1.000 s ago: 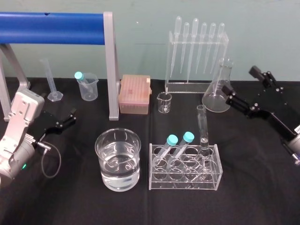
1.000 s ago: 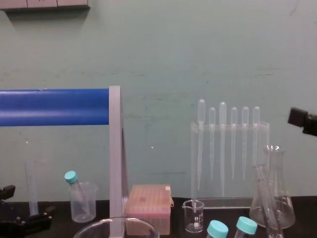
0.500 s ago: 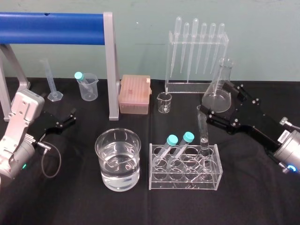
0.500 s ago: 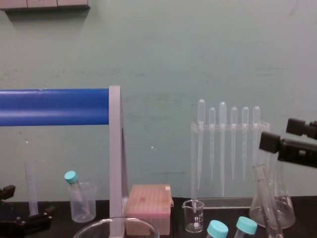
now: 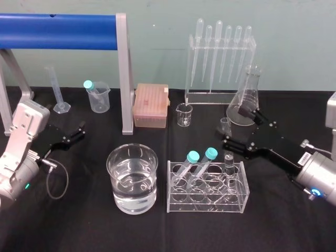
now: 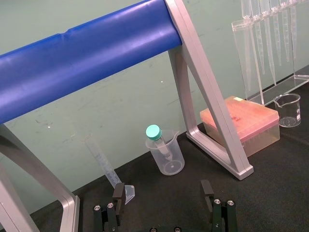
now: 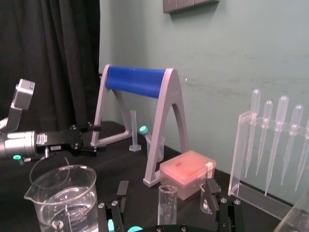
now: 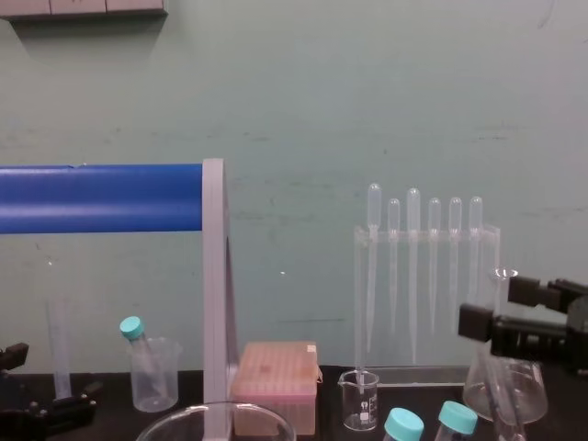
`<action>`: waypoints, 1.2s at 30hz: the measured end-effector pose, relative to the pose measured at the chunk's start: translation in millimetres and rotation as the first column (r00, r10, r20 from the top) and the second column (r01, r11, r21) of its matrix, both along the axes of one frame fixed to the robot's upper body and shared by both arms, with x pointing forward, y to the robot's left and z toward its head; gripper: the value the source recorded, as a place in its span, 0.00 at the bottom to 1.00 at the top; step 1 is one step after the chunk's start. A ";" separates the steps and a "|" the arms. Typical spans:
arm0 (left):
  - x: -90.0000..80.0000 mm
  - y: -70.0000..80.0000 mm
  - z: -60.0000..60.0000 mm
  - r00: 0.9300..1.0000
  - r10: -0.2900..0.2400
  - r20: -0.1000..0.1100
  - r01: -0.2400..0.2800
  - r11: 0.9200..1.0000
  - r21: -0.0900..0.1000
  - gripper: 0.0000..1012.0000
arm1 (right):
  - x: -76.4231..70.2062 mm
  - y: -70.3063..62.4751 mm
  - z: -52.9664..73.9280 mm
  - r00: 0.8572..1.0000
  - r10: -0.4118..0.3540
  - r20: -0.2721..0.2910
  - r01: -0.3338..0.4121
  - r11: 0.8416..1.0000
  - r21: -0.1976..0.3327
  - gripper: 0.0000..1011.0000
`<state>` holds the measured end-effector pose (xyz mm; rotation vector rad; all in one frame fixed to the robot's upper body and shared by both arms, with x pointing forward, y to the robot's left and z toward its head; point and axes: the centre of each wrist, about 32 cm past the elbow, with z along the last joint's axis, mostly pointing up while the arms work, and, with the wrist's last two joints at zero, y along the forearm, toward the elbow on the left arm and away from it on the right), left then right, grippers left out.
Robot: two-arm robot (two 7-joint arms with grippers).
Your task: Hold the test tube with one hand and immerse one end into the beaker, then return it to the test tube rack.
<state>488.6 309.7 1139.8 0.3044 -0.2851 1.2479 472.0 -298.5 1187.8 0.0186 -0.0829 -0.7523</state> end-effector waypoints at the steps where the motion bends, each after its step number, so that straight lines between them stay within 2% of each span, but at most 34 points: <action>1: 0.0 0.0 0.0 1.000 0.000 0.000 0.000 1.000 0.000 0.99 | 0.6 1.0 -0.6 1.000 0.000 -0.007 0.000 1.000 -0.005 0.99; 36: 0.0 0.0 0.0 1.000 0.000 0.000 0.000 1.000 0.000 0.99 | 8.1 15.6 -7.6 0.997 -0.037 -0.072 0.033 0.998 -0.047 0.99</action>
